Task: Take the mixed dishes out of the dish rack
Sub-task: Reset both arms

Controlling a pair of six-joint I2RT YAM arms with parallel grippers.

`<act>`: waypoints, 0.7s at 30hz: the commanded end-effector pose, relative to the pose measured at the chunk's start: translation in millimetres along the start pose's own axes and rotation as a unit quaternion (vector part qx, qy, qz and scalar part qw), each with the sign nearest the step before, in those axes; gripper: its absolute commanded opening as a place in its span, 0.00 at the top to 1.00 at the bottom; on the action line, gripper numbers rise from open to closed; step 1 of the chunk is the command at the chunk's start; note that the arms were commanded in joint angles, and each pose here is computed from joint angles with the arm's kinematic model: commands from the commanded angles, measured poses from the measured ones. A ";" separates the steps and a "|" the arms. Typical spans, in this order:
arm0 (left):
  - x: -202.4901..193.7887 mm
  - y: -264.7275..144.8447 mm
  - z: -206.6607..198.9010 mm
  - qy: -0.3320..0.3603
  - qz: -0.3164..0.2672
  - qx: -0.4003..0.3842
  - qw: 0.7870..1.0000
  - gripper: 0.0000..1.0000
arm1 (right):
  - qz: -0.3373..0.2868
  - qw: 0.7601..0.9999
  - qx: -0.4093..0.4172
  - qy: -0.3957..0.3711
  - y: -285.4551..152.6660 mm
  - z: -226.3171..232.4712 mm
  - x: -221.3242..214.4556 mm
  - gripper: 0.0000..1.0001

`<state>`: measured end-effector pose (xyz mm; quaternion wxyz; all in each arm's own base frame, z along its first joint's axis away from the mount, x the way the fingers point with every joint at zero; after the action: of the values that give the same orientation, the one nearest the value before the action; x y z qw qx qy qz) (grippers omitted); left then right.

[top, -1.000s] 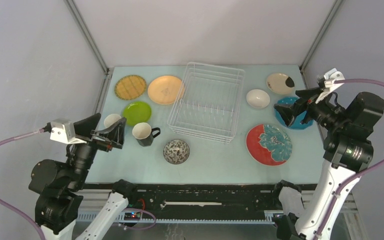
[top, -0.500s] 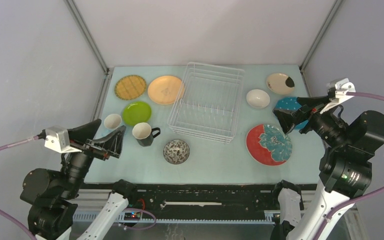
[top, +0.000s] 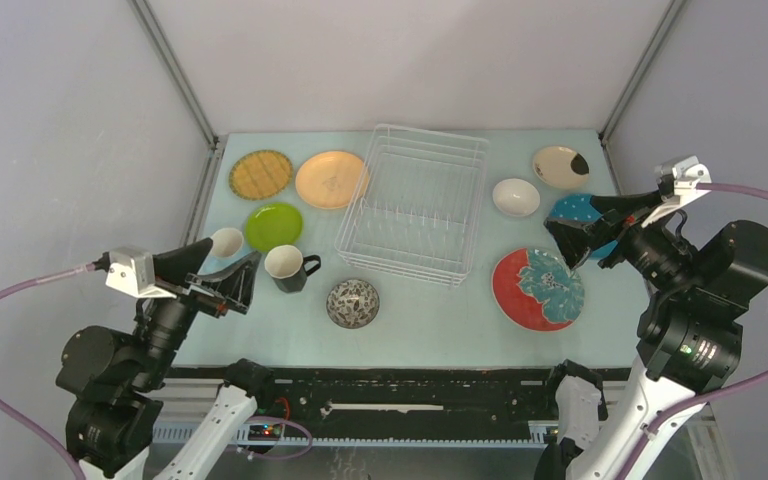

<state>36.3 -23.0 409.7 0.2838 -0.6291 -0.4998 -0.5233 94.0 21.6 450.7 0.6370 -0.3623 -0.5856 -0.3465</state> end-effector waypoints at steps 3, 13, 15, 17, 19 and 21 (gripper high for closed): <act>-6.3 6.2 -2.7 -0.008 0.002 -0.024 1.000 0.00 | -0.004 1.000 0.009 0.009 2.6 -2.9 1.4 0.00; -19.1 10.2 0.4 -0.008 0.012 -0.026 1.000 0.00 | -0.001 1.000 0.017 0.012 2.5 -1.7 -6.9 0.00; -22.6 11.9 1.2 -0.010 0.013 -0.027 1.000 0.00 | 0.000 1.000 0.018 0.010 2.2 -1.5 -7.8 0.00; -26.1 12.6 1.9 -0.013 0.013 -0.028 0.999 0.00 | 0.001 1.000 0.022 0.005 2.0 -1.0 -8.7 0.00; -29.1 13.4 2.4 -0.016 0.015 -0.028 0.999 0.00 | 0.001 1.000 0.022 0.005 2.0 -1.0 -9.3 0.00; -30.8 13.7 2.8 -0.016 0.016 -0.029 0.999 0.00 | 0.000 1.000 0.021 0.005 2.2 -1.4 -9.7 0.00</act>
<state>51.0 -32.9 380.1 0.2873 -0.6519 -0.4737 -0.5177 96.4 21.2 441.0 0.6528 -0.3494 -0.5801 -0.3395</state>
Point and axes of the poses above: each gripper's point midway between its finger pads, its own y axis out along the fingers, its own z axis along the line the jaws close on, x = y × z, the point moved 10 cm from there along -y, back along the fingers, and after that the axes turned 4 degrees about -y, right-handed, at the moved point
